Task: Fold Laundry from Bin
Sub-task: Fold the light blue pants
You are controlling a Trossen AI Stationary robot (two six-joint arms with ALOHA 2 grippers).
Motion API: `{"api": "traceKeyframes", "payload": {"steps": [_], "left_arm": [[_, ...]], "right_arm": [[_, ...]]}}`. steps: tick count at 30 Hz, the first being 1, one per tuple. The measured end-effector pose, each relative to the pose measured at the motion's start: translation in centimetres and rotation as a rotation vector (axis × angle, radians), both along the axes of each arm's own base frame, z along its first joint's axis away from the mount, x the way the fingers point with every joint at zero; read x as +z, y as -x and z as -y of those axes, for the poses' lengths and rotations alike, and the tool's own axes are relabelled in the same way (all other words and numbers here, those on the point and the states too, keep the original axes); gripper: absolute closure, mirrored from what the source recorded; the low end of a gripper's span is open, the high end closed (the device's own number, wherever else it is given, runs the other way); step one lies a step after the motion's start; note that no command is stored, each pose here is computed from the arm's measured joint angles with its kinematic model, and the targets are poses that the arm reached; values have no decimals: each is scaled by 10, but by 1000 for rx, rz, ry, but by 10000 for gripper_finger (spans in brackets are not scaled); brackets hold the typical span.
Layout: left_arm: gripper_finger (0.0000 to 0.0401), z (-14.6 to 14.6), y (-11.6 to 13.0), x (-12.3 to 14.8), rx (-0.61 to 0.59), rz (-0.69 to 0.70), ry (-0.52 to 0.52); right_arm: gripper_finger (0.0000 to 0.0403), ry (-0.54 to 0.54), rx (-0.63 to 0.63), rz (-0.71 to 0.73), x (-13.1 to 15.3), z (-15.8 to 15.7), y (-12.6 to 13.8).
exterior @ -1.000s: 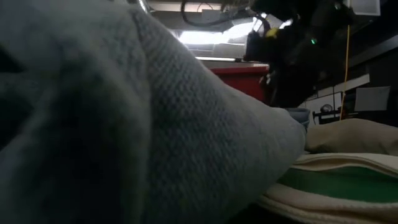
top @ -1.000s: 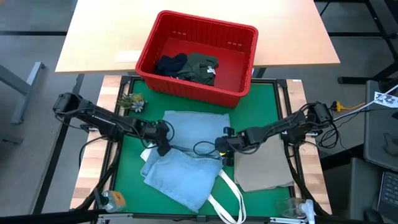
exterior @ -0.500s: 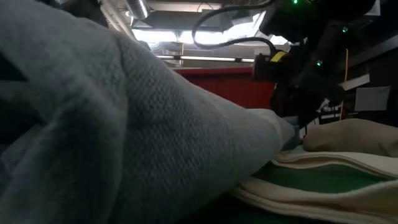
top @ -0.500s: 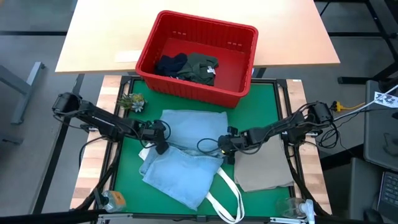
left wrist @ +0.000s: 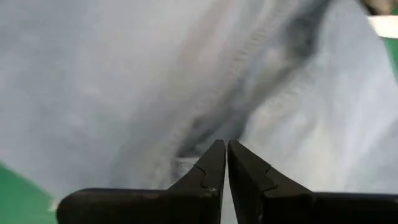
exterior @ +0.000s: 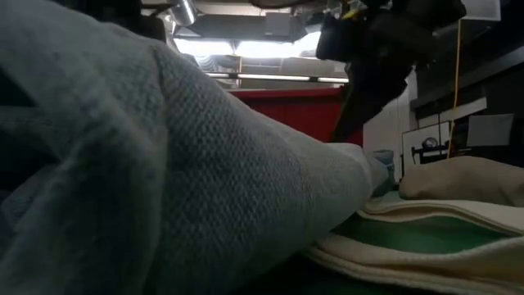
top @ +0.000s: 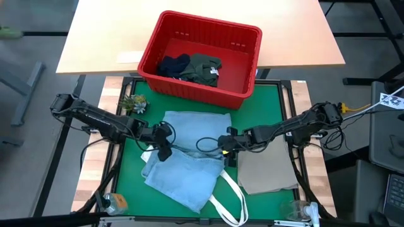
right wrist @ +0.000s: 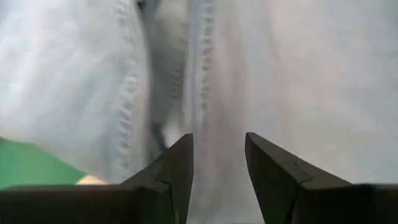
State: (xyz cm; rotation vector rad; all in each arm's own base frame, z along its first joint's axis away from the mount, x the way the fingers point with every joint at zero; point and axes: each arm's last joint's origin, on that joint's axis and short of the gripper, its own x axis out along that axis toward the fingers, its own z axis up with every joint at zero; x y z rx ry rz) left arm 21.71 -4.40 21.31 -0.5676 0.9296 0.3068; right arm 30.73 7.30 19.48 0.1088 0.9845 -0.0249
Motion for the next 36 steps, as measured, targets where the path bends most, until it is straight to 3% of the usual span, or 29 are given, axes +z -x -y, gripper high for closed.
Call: {"api": "traceKeyframes", "payload": {"steps": [3, 8, 13, 28, 36], "left_arm": [[386, 11, 3, -1, -24, -6, 19], [386, 32, 3, 1, -62, 46, 35], [386, 48, -1, -7, -74, 77, -33], [386, 49, -17, -69, -28, -192, -235], [386, 50, -16, -61, -43, -201, -212]], "right_arm": [[258, -54, 34, 20, 2, -3, -2], [258, -56, 70, 25, 2, -14, 0], [258, -30, 91, 30, 1, -25, 4], [258, 20, 106, -107, -48, -37, -6], [258, 13, 88, -139, -55, -38, -6]]}}
